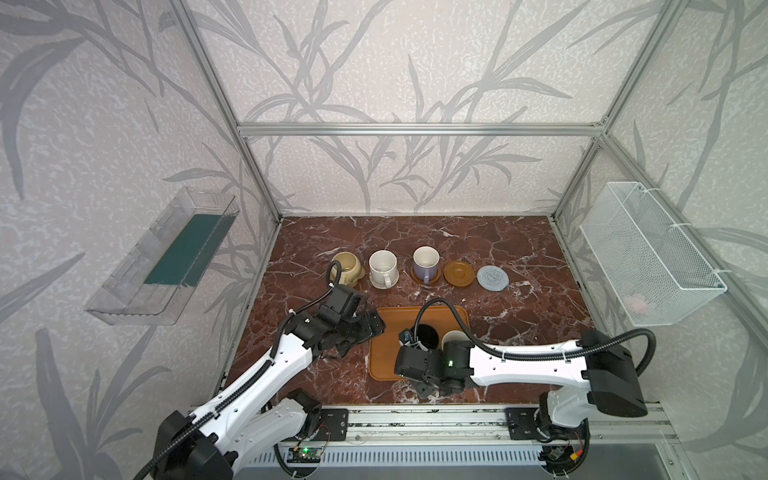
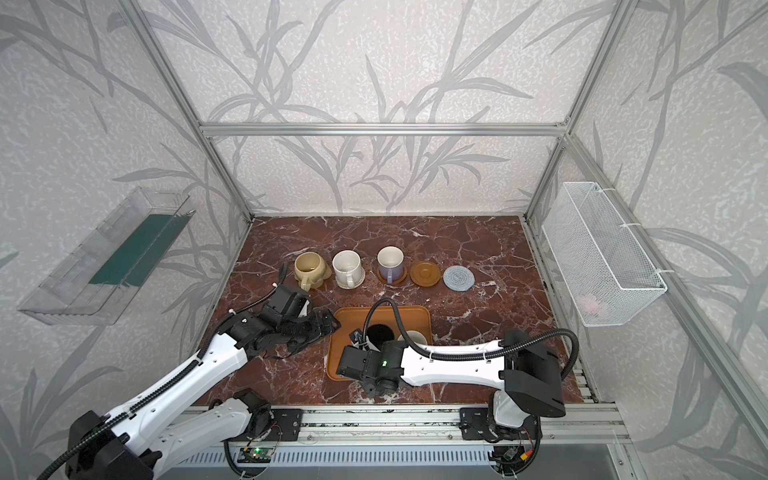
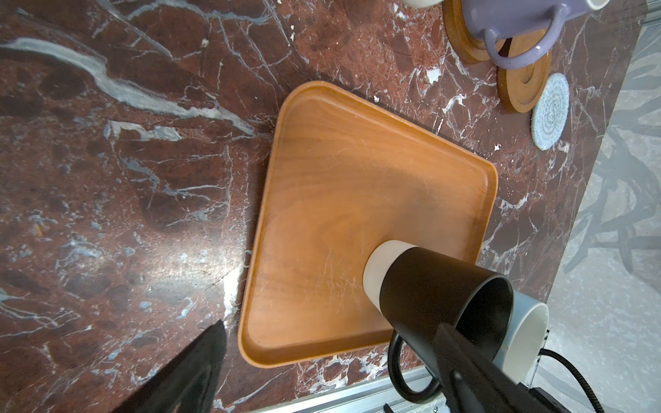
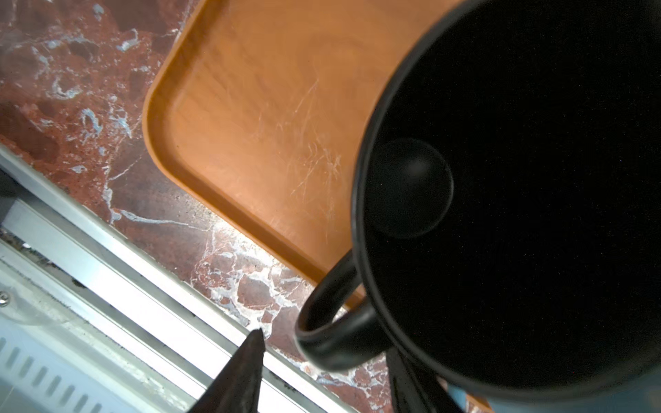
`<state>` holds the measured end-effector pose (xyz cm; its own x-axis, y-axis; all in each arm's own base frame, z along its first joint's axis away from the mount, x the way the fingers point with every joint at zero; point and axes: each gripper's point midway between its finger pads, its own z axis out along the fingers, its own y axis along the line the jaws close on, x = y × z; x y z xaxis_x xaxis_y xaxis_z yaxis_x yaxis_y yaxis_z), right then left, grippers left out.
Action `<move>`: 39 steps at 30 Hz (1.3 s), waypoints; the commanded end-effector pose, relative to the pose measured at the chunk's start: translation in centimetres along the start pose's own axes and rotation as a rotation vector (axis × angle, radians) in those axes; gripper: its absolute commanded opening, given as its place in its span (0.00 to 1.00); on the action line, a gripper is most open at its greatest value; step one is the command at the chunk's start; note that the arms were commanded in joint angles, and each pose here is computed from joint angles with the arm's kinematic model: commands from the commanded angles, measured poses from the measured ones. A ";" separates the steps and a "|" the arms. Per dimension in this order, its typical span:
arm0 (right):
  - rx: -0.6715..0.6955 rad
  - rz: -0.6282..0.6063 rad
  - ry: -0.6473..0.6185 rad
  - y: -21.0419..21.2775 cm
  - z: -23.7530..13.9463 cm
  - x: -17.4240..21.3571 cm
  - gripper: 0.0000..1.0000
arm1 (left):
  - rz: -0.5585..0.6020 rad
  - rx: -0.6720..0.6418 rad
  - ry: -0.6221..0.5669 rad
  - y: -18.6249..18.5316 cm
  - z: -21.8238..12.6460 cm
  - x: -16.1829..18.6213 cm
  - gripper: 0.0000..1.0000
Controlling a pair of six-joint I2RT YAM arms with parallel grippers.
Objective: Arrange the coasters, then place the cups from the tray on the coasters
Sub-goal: 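Close the right gripper on the black mug's handle, then lift the black mug off the tray and carry it toward the empty wooden saucer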
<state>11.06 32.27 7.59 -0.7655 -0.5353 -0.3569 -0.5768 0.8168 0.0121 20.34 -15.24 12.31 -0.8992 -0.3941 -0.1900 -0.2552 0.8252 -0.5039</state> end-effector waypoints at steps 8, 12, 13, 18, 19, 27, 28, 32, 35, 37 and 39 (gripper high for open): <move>0.055 0.067 -0.027 -1.7 0.6 -1.5 0.36 | 0.001 0.002 -0.017 0.5 -0.1 0.0 0.93; 0.064 0.073 -0.013 -2.1 1.0 -0.9 0.30 | -0.001 -0.001 -0.022 0.7 -0.2 0.0 0.93; 0.064 0.071 -0.014 -2.1 1.1 -1.0 0.30 | -0.003 0.002 -0.023 0.6 -0.3 0.0 0.93; 0.076 0.065 -0.019 -2.1 1.8 -1.5 0.30 | -0.003 0.010 -0.028 0.4 -0.4 -0.1 0.93; 0.079 0.063 -0.019 -2.1 2.0 -1.6 0.30 | -0.004 0.012 -0.029 0.4 -0.4 -0.1 0.93; 0.090 0.069 -0.045 -2.8 1.9 -2.6 0.24 | -0.008 0.019 -0.037 0.3 -0.7 -0.2 0.93; 0.089 0.070 -0.049 -2.9 1.9 -2.6 0.23 | -0.007 0.021 -0.036 0.3 -0.7 -0.2 0.93; 0.091 0.063 -0.056 -2.9 2.0 -2.9 0.26 | -0.007 0.021 -0.038 0.2 -0.8 -0.2 0.92; 0.106 0.055 -0.058 -3.0 2.1 -3.0 0.36 | -0.008 0.023 -0.041 0.3 -0.8 -0.2 0.92; 0.114 0.048 -0.065 -3.1 2.2 -3.1 0.37 | -0.009 0.025 -0.044 0.3 -0.9 -0.2 0.92; 0.116 0.044 -0.076 -3.2 2.2 -3.5 0.37 | -0.009 0.021 -0.045 0.4 -0.9 -0.2 0.92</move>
<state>15.33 31.82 6.58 -0.7804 -0.4784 -0.4026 -0.5039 0.8624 -0.0479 20.20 -15.13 13.15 -0.8901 -0.4006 -0.2173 -0.2354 0.8125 -0.5334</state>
